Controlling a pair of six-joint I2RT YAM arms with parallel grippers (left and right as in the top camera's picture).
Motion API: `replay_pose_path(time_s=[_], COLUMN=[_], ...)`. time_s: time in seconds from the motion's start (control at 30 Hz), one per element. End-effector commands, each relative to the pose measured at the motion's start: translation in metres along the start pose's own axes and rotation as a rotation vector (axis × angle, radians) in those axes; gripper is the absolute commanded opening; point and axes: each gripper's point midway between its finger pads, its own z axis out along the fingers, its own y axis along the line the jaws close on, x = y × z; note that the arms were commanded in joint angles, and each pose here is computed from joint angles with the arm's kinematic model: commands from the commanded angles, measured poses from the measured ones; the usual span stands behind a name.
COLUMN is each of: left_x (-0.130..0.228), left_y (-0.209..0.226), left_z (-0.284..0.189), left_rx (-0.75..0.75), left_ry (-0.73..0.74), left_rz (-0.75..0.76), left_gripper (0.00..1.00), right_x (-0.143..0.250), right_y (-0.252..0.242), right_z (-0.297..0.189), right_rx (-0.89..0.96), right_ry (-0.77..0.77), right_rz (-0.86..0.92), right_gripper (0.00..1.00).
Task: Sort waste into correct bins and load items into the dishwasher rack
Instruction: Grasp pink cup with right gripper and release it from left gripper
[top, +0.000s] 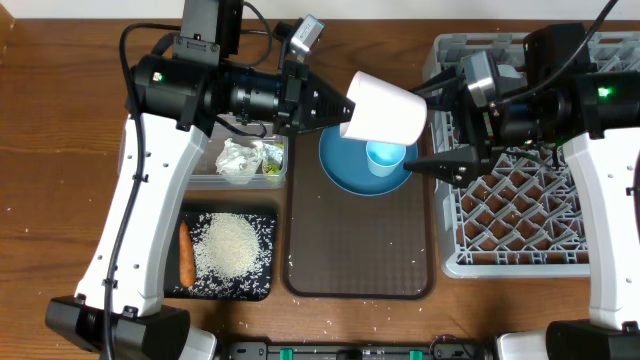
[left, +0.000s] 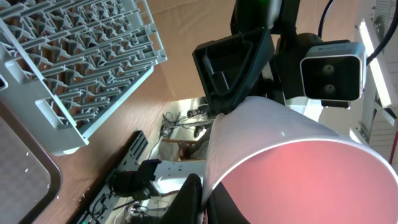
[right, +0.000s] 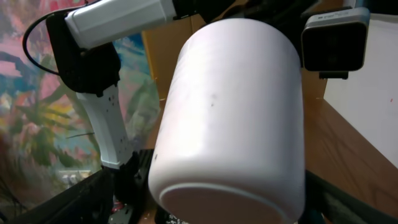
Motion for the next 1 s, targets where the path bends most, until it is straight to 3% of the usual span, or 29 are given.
replay_pose_path(time_s=[0.0, 0.27, 0.33, 0.5, 0.7, 0.83, 0.97], left_x=[0.003, 0.015, 0.014, 0.011, 0.009, 0.008, 0.0], left_y=[-0.001, -0.008, -0.007, 0.001, 0.012, 0.032, 0.055], left_z=[0.006, 0.023, 0.023, 0.023, 0.023, 0.02, 0.012], left_rx=[0.001, 0.015, 0.009, -0.039, -0.095, -0.205, -0.348], left_ry=[0.016, 0.071, 0.069, 0.049, 0.031, 0.005, -0.048], left_rz=[0.023, 0.036, 0.036, 0.036, 0.023, -0.018, -0.019], left_gripper=[0.06, 0.06, 0.06, 0.07, 0.12, 0.22, 0.24], right_x=[-0.009, -0.009, -0.009, -0.009, -0.009, -0.009, -0.004], right_y=[0.008, 0.008, 0.008, 0.008, 0.006, 0.006, 0.002], right_z=[0.005, 0.005, 0.006, 0.005, 0.004, 0.003, 0.001], right_rx=[-0.039, -0.041, -0.042, -0.04, -0.036, -0.031, -0.008], right_ry=[-0.042, -0.041, -0.041, -0.041, -0.041, -0.04, -0.012], right_rz=[-0.004, 0.023, 0.025, 0.024, 0.015, 0.016, 0.029], right_gripper=[0.85, 0.82, 0.77, 0.52, 0.51, 0.5, 0.5])
